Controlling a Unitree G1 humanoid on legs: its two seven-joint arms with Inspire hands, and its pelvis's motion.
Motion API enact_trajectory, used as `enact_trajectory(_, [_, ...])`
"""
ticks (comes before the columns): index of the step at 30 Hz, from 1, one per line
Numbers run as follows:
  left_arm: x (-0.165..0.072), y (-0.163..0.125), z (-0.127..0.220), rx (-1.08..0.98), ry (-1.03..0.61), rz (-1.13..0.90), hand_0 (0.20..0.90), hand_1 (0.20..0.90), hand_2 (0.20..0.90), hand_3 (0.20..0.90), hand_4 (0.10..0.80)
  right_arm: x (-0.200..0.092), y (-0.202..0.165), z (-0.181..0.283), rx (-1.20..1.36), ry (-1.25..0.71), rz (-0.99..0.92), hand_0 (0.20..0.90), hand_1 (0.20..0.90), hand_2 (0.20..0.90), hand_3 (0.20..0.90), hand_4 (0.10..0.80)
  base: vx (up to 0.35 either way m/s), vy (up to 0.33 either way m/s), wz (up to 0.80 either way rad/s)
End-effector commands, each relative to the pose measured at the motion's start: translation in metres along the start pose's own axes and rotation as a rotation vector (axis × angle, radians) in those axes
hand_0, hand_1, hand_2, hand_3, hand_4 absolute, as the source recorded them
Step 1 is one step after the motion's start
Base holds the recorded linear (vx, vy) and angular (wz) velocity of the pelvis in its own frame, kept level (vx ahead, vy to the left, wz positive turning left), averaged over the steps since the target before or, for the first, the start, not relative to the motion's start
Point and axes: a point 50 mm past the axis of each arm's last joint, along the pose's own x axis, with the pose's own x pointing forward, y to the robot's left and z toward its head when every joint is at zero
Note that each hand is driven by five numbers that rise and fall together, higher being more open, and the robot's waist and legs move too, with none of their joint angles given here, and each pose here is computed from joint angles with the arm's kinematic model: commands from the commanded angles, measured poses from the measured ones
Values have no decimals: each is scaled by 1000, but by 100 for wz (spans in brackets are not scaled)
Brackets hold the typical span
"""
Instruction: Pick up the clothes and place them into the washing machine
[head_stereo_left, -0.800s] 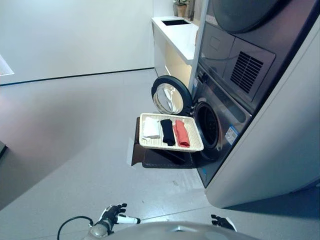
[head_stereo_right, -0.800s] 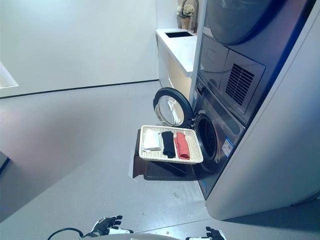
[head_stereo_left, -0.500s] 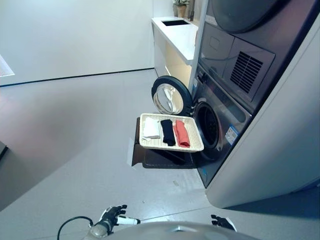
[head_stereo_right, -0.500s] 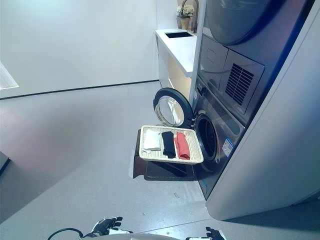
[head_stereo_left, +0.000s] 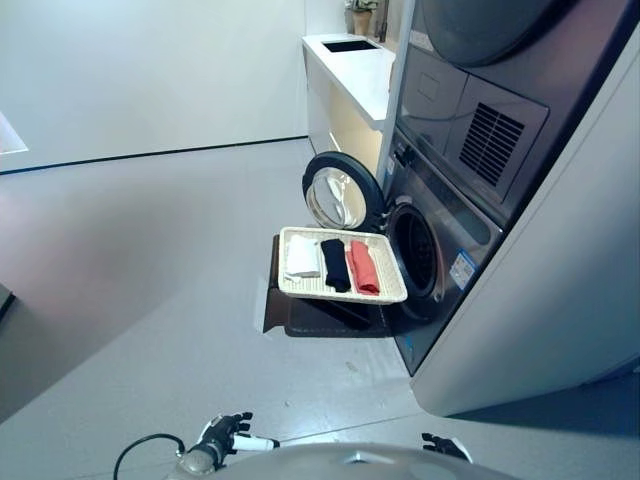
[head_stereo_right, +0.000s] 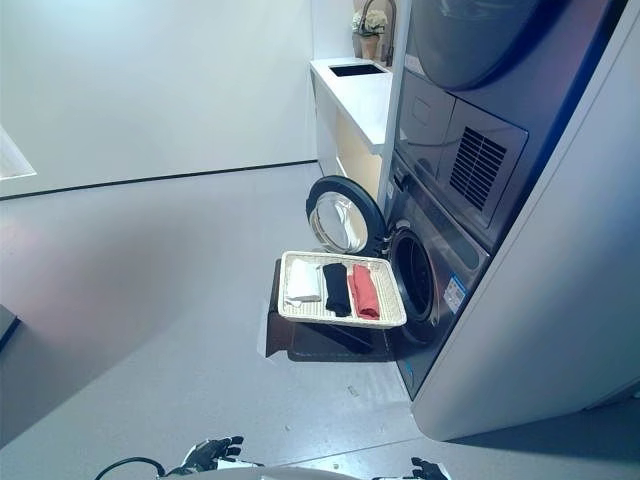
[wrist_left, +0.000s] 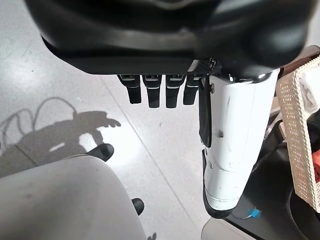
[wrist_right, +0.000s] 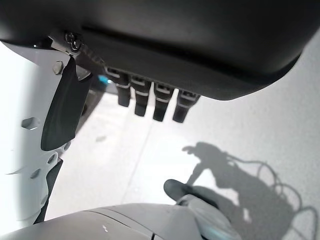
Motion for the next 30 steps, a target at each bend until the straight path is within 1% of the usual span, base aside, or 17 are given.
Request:
enact_trajectory(1, [2, -6, 2, 5, 18, -19, 900, 900, 900, 900, 800, 4, -5, 17, -40, -40, -8, 900, 900, 900, 900, 800, 0, 0, 0])
enact_trajectory(11, [1, -4, 1, -15, 27, -6, 900, 900, 900, 900, 800, 5, -6, 19, -29, -43, -11, 900, 900, 900, 900, 800, 4, 5, 0])
enact_trajectory(20, [6, 10, 27, 41, -54, 44, 900, 900, 900, 900, 800, 9, -16, 44, -10, -100, -54, 900, 900, 900, 900, 800, 14, 80, -5])
enact_trajectory(26, [7, 20, 40, 44, -86, 65, 900, 900, 900, 900, 800, 9, -20, 45, 116, -105, -76, 900, 900, 900, 900, 800, 103, 100, -1])
enact_trajectory(30, [6, 28, 40, 62, -89, 87, 900, 900, 900, 900, 800, 9, -19, 45, 142, -107, -76, 900, 900, 900, 900, 800, 127, 66, -11])
